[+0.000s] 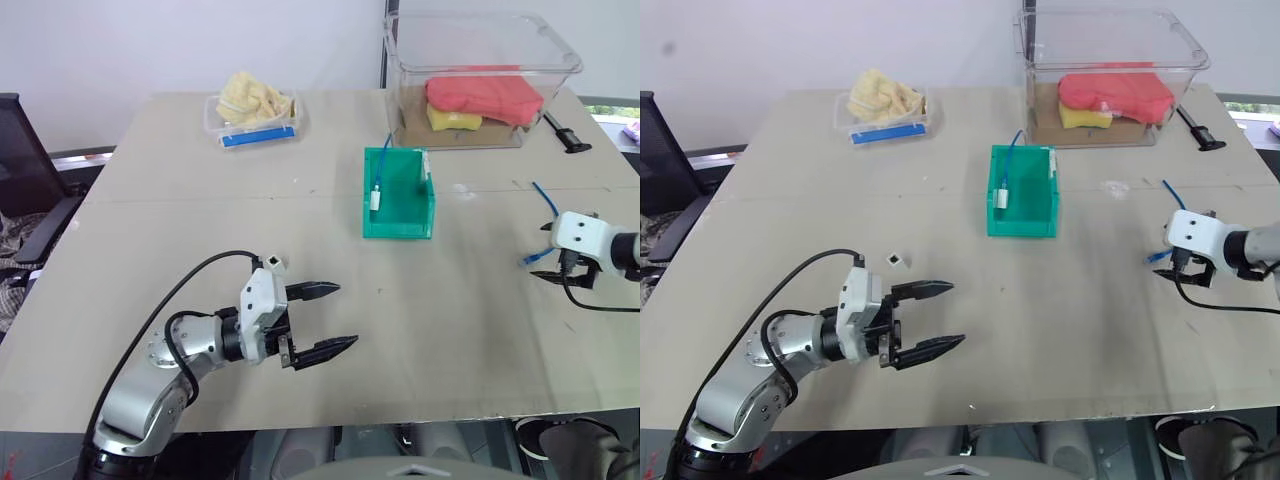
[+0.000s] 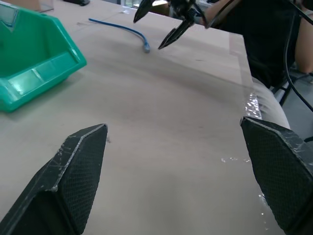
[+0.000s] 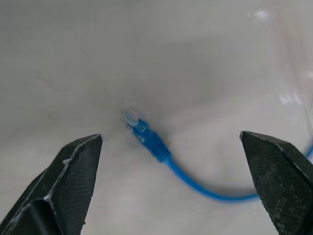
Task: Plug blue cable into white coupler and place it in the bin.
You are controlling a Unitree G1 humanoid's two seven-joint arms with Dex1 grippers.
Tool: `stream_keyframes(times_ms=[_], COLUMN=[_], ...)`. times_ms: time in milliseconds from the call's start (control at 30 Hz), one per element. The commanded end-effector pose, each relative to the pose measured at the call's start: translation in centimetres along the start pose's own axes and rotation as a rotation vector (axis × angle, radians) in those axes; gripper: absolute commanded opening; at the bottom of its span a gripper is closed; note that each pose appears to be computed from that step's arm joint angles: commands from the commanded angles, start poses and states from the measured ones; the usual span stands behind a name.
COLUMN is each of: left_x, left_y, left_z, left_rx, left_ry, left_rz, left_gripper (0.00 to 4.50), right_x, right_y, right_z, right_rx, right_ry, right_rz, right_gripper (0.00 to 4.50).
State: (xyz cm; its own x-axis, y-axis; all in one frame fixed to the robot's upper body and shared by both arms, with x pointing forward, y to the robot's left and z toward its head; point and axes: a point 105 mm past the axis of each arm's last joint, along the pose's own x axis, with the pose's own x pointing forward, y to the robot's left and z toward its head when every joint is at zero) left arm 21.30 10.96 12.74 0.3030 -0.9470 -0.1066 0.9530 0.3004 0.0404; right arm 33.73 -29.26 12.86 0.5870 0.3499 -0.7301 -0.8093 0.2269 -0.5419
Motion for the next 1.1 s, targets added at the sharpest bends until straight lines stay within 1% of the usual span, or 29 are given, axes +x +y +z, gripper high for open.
stream_keyframes(times_ms=[33,67,167,267,300,333,367,400,433,467,533,667,767,800,867,933,1000,1033,1100], left_x=[0.4,0.4,0.5,0.4,0.4,0.4,0.4,0.5,0.5,0.5,0.5,-0.1,-1.1,-1.3,-1.7,-2.0,-2.1,-2.0,-2.0], left_y=[-0.6,-0.6,-0.6,-0.6,-0.6,-0.6,-0.6,-0.7,-0.8,-1.0,-1.2,-0.6,0.8,1.1,1.6,2.1,2.3,2.3,2.3], left_z=[1.4,1.5,1.8,1.9,2.0,2.0,2.1,2.1,2.1,2.1,2.1,1.7,0.5,0.2,-0.4,-0.9,-1.1,-1.3,-1.8], left_rx=[0.056,0.057,0.057,0.056,0.055,0.053,0.053,0.053,0.052,0.051,0.050,0.059,0.057,0.065,0.085,0.107,0.132,0.134,0.130], left_ry=[-0.026,-0.027,-0.030,-0.030,-0.032,-0.032,-0.032,-0.032,-0.032,-0.032,-0.033,-0.021,0.013,0.022,0.039,0.058,0.075,0.079,0.113], left_rz=[-0.016,-0.014,-0.005,0.008,0.013,0.017,0.020,0.024,0.028,0.031,0.041,0.095,0.158,0.169,0.183,0.184,0.178,0.165,0.145], left_gripper=[4.46,4.46,4.50,4.50,4.50,4.50,4.50,4.50,4.50,4.50,4.50,4.50,4.50,4.50,4.50,4.50,4.50,4.50,4.50], right_x=[0.6,0.8,1.3,1.7,1.8,1.9,2.0,2.1,2.1,2.2,2.2,2.2,2.9,3.1,4.7,6.5,7.9,8.3,8.5], right_y=[-0.5,-0.4,-0.5,-0.4,-0.3,-0.1,0.0,0.1,0.1,0.1,0.0,0.7,3.1,3.8,5.2,7.2,8.4,8.9,9.1], right_z=[-0.8,-0.9,-1.3,-1.4,-1.4,-1.4,-1.3,-1.2,-1.0,-0.5,0.7,6.2,10.7,11.7,13.8,15.3,16.2,16.8,17.5], right_rx=[-0.117,-0.141,-0.166,-0.183,-0.186,-0.177,-0.170,-0.162,-0.154,-0.139,-0.102,-0.039,-0.076,-0.078,-0.104,-0.148,-0.197,-0.225,-0.209], right_ry=[0.081,0.103,0.142,0.159,0.158,0.154,0.144,0.133,0.124,0.094,0.028,-0.191,-0.239,-0.248,-0.241,-0.233,-0.238,-0.268,-0.323], right_rz=[0.105,0.157,0.235,0.279,0.296,0.312,0.326,0.334,0.340,0.347,0.365,0.443,0.480,0.483,0.458,0.481,0.476,0.475,0.443], right_gripper=[4.46,4.46,3.66,2.27,1.98,1.39,0.96,0.78,0.20,0.01,0.01,0.01,0.01,0.01,0.01,0.01,0.01,0.36,1.15])
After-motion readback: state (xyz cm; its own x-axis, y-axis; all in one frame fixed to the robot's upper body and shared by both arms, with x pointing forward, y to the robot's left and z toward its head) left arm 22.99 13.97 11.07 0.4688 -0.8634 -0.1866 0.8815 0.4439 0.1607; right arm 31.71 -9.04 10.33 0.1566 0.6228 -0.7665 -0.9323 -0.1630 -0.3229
